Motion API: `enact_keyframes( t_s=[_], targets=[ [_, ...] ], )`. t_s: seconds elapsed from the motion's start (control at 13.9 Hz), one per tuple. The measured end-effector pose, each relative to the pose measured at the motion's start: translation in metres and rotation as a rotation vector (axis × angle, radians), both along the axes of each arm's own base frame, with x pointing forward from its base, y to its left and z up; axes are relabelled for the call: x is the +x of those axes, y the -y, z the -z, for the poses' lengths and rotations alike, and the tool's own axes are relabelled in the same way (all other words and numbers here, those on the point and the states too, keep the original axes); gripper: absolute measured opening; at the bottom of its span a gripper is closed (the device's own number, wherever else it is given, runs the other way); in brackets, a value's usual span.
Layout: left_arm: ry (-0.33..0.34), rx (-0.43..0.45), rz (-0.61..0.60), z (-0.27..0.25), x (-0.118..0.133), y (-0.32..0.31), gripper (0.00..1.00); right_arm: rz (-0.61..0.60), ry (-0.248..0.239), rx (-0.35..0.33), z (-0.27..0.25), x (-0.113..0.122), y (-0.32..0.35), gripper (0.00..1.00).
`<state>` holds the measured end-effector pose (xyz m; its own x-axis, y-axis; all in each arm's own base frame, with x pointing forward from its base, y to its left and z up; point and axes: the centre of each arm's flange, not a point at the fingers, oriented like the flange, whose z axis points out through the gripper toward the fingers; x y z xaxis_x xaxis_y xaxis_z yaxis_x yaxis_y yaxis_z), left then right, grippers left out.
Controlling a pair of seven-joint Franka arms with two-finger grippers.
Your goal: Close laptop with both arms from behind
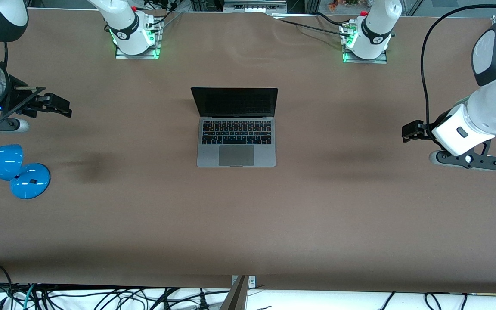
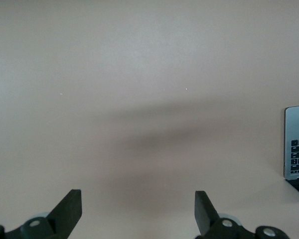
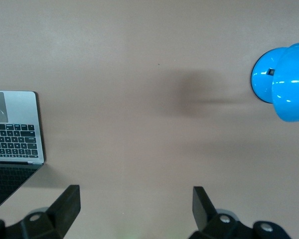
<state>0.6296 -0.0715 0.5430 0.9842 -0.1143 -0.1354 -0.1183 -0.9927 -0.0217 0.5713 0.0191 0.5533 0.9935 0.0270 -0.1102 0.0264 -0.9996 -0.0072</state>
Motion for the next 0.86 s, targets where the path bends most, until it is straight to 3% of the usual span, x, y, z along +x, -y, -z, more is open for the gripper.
enact_keyframes(
  t_s=[0.65, 0.86],
  targets=[
    [-0.001, 0.000, 0.002, -0.001, -0.001, 0.001, 1.00, 0.000, 0.000, 0.000, 0.000, 0.000, 0.000, 1.00],
    [0.009, 0.000, -0.014, -0.023, -0.012, -0.010, 1.00, 0.000, 0.002, 0.000, -0.001, 0.000, 0.000, 1.00]
  ],
)
